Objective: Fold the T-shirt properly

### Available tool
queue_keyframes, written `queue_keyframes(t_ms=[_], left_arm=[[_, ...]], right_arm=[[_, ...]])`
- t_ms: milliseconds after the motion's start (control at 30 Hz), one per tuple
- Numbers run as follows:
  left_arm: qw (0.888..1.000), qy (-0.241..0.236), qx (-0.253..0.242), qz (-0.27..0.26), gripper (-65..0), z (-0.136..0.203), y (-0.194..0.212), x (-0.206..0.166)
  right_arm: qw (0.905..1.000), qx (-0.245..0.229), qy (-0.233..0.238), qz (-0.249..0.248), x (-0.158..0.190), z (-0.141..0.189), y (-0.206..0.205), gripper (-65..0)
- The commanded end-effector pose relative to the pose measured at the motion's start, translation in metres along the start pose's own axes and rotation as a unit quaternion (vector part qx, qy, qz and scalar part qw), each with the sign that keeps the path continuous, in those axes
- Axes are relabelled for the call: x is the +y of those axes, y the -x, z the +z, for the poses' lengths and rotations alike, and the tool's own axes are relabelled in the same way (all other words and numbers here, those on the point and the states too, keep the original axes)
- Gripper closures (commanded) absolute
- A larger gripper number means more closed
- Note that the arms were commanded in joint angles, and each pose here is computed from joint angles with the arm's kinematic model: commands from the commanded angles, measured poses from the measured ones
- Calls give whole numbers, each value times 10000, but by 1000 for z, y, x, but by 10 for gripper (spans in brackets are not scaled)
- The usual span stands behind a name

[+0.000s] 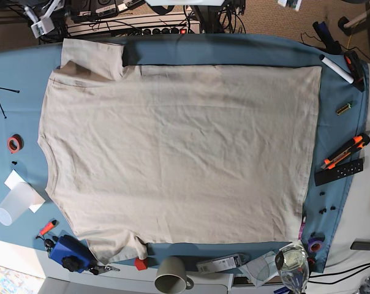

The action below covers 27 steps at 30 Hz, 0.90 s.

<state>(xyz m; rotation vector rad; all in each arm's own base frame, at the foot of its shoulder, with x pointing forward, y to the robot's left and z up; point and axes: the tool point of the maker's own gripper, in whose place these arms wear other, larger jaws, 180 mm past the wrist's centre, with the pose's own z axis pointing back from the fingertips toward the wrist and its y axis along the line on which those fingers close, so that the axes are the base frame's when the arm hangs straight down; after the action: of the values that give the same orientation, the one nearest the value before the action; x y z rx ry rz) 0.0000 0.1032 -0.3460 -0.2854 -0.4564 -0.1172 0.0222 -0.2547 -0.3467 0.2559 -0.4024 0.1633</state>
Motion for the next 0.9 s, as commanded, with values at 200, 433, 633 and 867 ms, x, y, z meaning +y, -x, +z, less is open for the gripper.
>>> queue_keyframes(t_ms=[200,433,633,867], left_arm=[[9996,22,-273,-84,0,5,-19,-4],[9967,-111,-765,-226,0,-6,-49,2],[9833,-464,-1544,-846,0,-11,-94,15],[9697,-1061,-2053,-787,0,-12,-130,39]], right_arm=[[9970,-584,59,514,8,12,-46,0],[9931,-937,82,698,9,10,-71,0],[9892,-1190,191,829,4,8,-89,0],[9855,-1424,227,893,3,7,-105,0]])
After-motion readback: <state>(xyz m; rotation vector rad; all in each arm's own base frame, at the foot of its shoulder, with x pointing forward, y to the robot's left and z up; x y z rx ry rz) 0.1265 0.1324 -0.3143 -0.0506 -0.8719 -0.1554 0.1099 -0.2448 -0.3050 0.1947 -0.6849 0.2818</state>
